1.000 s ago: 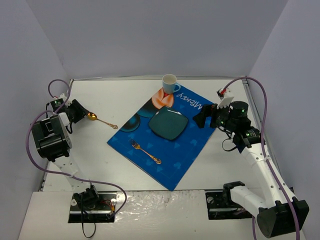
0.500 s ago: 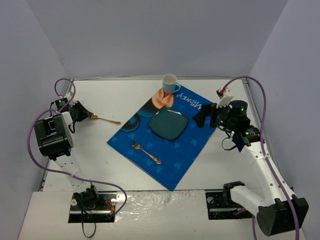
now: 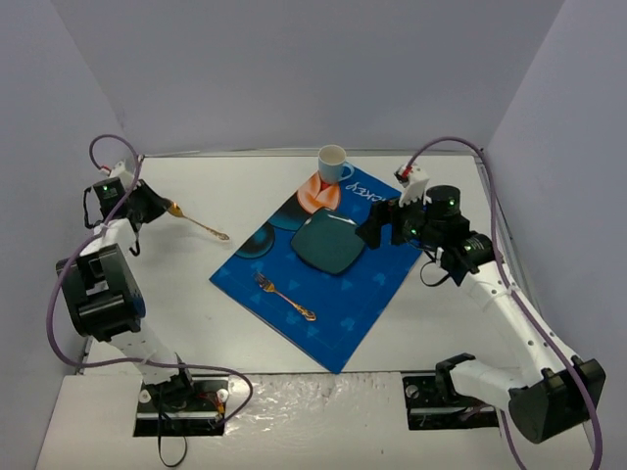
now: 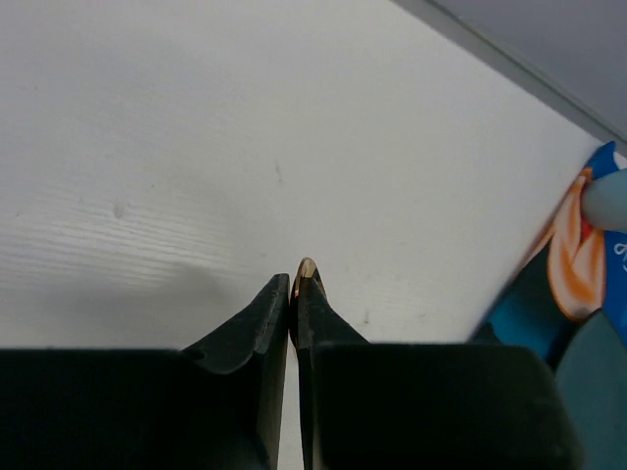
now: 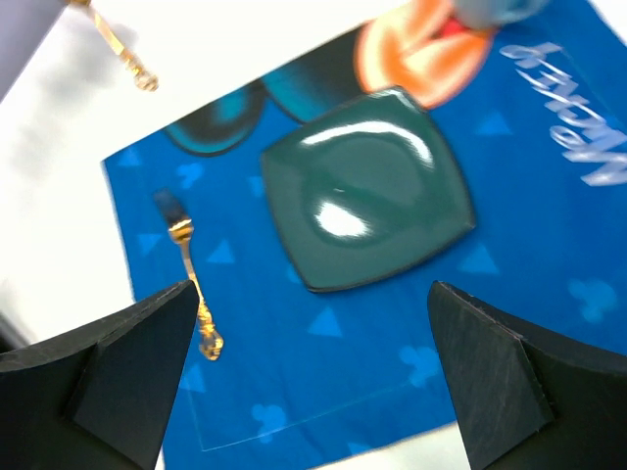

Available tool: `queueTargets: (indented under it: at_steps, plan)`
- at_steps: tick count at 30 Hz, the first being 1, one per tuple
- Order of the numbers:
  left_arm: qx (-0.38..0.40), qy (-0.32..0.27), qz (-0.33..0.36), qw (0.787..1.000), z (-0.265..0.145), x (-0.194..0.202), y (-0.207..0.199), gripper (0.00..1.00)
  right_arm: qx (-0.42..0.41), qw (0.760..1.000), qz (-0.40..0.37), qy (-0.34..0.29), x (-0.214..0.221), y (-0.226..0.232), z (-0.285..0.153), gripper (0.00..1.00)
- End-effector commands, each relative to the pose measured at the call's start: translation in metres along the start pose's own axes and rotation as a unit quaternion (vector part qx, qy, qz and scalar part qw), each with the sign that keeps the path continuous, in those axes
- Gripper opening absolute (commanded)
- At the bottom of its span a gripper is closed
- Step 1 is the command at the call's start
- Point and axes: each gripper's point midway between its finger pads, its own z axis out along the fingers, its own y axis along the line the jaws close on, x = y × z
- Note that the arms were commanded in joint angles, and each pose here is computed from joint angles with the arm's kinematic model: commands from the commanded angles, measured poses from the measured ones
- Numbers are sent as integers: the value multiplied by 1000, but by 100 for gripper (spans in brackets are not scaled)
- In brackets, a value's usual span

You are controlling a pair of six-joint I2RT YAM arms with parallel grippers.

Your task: Set the dinner table for one person

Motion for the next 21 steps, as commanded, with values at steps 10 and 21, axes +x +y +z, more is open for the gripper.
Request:
queueTargets:
  at_steps: [10,21]
  plan:
    - [118,-77,122,982,-103,2,-197,0,-94,988,-119,20,-25,93,45,92]
    - [182,-110,126,969,-157,27,-277,0,-130,975,-175,46,-16,144,80,68]
